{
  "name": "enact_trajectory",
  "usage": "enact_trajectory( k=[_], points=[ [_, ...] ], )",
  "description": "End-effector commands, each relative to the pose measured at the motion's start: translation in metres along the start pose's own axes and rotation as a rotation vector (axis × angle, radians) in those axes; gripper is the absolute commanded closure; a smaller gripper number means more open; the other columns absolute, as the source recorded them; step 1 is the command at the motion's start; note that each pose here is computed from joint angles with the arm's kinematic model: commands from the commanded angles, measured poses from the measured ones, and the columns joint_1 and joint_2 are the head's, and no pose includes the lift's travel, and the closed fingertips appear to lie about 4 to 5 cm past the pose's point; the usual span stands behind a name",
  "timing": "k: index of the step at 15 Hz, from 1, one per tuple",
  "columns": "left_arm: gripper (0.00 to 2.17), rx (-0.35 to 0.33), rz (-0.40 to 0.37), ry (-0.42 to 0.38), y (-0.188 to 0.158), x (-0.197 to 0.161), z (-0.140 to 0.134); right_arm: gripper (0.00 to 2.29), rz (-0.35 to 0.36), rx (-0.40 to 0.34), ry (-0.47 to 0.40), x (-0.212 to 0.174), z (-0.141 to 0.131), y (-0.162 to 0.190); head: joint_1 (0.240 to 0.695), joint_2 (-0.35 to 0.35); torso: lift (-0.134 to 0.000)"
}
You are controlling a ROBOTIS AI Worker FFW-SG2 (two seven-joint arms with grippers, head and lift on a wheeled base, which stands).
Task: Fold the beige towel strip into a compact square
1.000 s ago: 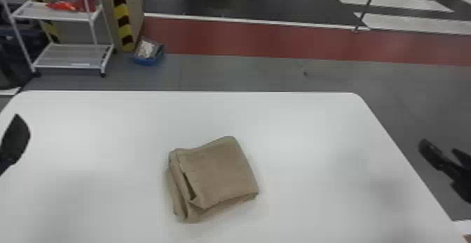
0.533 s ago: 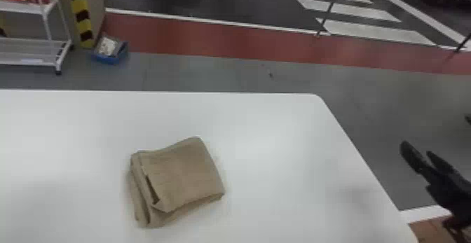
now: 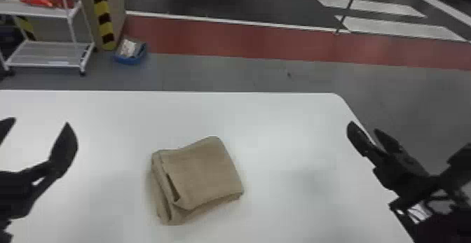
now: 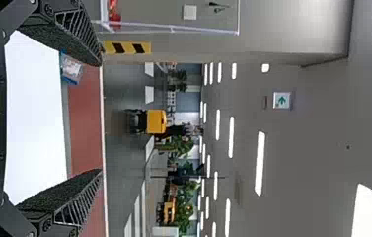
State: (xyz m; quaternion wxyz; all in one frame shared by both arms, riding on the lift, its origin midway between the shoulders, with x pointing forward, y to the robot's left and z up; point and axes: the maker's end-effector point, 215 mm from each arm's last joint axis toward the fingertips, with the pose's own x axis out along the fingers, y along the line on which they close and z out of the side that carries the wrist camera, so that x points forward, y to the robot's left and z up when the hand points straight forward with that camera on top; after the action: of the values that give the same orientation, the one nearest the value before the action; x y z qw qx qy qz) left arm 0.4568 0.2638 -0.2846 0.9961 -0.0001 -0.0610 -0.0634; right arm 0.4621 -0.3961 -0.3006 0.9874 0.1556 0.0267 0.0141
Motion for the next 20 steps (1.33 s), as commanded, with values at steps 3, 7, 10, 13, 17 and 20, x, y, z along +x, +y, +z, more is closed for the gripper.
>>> enact_trajectory(
  k=[3, 7, 10, 13, 17, 20],
  points=[
    [0.13, -0.015, -0.078, 0.077, -0.063, 0.003, -0.020, 0.17, 0.156, -0.058, 0.024, 0.024, -0.045, 0.138, 0.695, -0.113, -0.124],
    [0.13, -0.033, -0.052, 0.170, -0.070, 0.007, -0.032, 0.17, 0.182, -0.059, 0.061, 0.027, -0.078, 0.176, 0.695, -0.050, -0.124],
    [0.14, -0.033, 0.034, 0.221, -0.062, 0.015, -0.042, 0.17, 0.172, -0.107, 0.043, 0.028, -0.077, 0.180, 0.695, -0.013, -0.124],
    [0.14, -0.039, 0.157, 0.182, -0.040, 0.025, -0.034, 0.17, 0.162, -0.143, 0.012, 0.027, -0.064, 0.177, 0.695, 0.006, -0.124],
    [0.15, -0.066, 0.147, -0.004, -0.050, 0.023, -0.004, 0.18, 0.165, -0.156, 0.005, 0.026, -0.059, 0.168, 0.695, 0.012, -0.124],
    [0.15, -0.069, 0.146, -0.004, -0.053, 0.023, -0.004, 0.19, 0.156, -0.138, 0.058, 0.026, -0.072, 0.163, 0.695, -0.007, -0.124]
  ],
)
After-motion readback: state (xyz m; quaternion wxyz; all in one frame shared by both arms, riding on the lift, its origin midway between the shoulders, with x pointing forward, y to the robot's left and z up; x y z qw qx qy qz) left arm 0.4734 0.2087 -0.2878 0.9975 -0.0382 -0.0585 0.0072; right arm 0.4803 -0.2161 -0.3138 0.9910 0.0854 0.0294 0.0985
